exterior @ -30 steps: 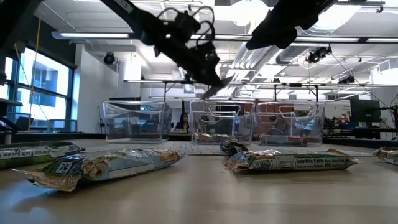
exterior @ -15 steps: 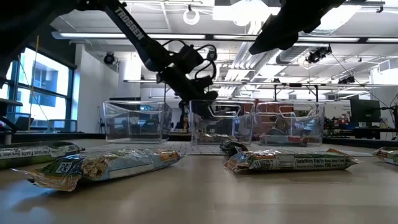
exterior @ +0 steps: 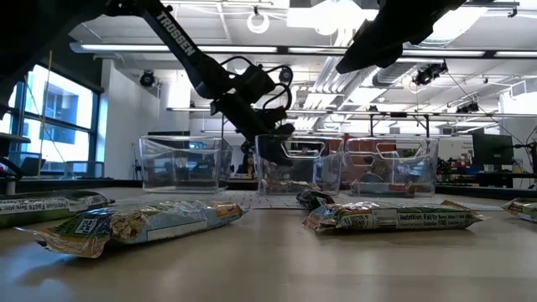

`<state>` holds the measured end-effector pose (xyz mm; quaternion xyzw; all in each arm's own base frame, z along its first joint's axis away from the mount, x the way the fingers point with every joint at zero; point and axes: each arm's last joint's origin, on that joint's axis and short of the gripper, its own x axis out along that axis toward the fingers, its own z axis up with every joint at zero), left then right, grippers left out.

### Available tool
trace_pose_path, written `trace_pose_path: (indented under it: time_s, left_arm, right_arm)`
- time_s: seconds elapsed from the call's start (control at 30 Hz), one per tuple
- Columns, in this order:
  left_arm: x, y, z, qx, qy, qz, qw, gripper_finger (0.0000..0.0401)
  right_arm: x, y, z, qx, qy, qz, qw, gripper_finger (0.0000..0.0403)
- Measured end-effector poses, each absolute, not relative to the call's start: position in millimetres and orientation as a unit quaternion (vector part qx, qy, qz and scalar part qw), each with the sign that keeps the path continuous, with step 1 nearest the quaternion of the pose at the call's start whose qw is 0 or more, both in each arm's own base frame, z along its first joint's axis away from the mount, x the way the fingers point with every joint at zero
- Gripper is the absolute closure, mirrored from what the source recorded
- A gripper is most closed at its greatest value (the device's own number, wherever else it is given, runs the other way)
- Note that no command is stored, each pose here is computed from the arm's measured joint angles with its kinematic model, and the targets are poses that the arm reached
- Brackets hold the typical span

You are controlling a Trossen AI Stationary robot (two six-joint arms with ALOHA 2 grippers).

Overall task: Pick and place Granola Bars by type
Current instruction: Put the orange granola bar into the middle transparent bin

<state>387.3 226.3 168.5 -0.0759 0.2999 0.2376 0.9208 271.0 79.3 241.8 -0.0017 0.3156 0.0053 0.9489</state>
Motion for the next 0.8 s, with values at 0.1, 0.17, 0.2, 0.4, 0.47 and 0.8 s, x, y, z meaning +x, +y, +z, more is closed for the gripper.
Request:
trace_pose_path:
  time_s: [0.1,0.17,0.2,0.4,0.47,0.8]
  left_arm:
    - [387.0,226.1,168.0,-0.077,0.303,0.237,0.920,0.0284]
    - [386.8,226.1,167.8,-0.077,0.305,0.241,0.918,0.0266]
    - [386.7,226.4,167.8,-0.076,0.305,0.249,0.916,0.0258]
    - [385.6,227.6,171.6,-0.088,0.304,0.275,0.908,0.0228]
    - [386.0,227.1,184.2,-0.107,0.302,0.269,0.908,0.0227]
    - [364.9,204.5,321.6,-0.165,0.276,0.193,0.927,0.0226]
  right_arm:
    - [271.0,79.3,241.8,-0.001,0.316,0.005,0.949,0.0263]
    - [271.0,79.3,241.9,-0.001,0.315,0.005,0.949,0.0263]
    - [271.0,79.3,241.9,-0.001,0.315,0.005,0.949,0.0263]
    - [271.0,79.3,241.9,-0.001,0.315,0.005,0.949,0.0263]
    - [271.0,79.3,241.8,-0.002,0.316,0.005,0.949,0.0263]
    - [257.9,103.9,235.8,-0.062,0.354,0.129,0.924,0.0263]
